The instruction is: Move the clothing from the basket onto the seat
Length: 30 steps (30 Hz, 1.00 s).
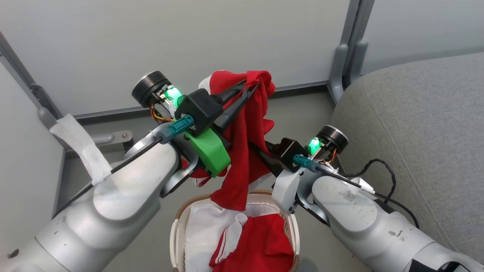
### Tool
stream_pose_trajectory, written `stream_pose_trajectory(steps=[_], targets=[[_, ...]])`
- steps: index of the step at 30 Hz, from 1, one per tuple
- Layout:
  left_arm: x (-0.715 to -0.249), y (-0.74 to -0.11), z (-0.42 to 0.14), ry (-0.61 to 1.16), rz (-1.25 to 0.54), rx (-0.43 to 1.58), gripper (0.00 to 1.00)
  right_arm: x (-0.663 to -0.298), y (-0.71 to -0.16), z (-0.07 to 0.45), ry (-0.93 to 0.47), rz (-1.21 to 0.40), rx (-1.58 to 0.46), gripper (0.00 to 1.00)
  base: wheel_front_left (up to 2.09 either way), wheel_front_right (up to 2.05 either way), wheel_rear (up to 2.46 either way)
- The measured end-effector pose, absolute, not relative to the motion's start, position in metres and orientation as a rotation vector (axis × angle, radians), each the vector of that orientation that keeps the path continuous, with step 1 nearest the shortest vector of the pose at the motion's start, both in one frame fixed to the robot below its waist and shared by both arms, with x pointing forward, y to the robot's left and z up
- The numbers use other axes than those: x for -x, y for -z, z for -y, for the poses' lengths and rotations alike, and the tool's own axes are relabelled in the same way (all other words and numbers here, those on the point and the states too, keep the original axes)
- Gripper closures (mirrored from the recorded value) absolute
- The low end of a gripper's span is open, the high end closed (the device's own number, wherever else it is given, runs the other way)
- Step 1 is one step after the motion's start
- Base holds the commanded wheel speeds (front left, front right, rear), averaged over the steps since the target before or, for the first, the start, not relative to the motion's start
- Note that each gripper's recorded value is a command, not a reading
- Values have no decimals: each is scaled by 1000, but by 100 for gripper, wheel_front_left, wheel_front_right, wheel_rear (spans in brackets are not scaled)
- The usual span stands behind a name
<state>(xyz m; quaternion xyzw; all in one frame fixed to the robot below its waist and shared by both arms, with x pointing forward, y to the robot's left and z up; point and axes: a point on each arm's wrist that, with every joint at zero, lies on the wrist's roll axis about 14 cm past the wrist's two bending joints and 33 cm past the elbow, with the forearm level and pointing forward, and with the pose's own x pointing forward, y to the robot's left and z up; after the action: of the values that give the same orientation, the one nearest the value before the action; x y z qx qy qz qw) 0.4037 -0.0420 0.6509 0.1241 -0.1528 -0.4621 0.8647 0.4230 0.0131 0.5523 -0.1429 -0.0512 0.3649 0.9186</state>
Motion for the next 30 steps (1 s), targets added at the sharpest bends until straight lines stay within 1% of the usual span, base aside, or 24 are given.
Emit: stream_pose_trajectory(steps=[5, 6, 7, 8, 9, 10, 15, 19, 25, 30], targets=[[-412, -651, 30, 925, 315, -237, 100, -427, -556, -15, -750, 106, 280, 100, 0, 0, 0], [-414, -649, 26, 909, 309, -224, 79, -428, -557, -13, -744, 107, 272, 100, 0, 0, 0], [-416, -646, 23, 900, 297, -214, 63, -430, -558, -11, -735, 109, 267, 100, 0, 0, 0], [-417, -643, 20, 888, 291, -197, 49, -432, -560, -8, -726, 111, 263, 100, 0, 0, 0], [-417, -641, 18, 880, 282, -185, 13, -433, -561, -6, -719, 113, 259, 100, 0, 0, 0], [-419, -639, 16, 868, 274, -162, 0, -435, -562, -2, -707, 116, 254, 100, 0, 0, 0], [-421, -622, 3, 809, 229, -64, 0, -444, -569, 14, -655, 127, 230, 100, 0, 0, 0], [-418, -593, -5, 775, 164, -15, 0, -452, -574, 29, -613, 134, 221, 100, 0, 0, 0], [-403, -550, -8, 743, 58, 66, 0, -461, -577, 51, -553, 138, 222, 100, 0, 0, 0], [-392, -526, -5, 736, -5, 100, 0, -466, -572, 72, -500, 126, 218, 100, 0, 0, 0]])
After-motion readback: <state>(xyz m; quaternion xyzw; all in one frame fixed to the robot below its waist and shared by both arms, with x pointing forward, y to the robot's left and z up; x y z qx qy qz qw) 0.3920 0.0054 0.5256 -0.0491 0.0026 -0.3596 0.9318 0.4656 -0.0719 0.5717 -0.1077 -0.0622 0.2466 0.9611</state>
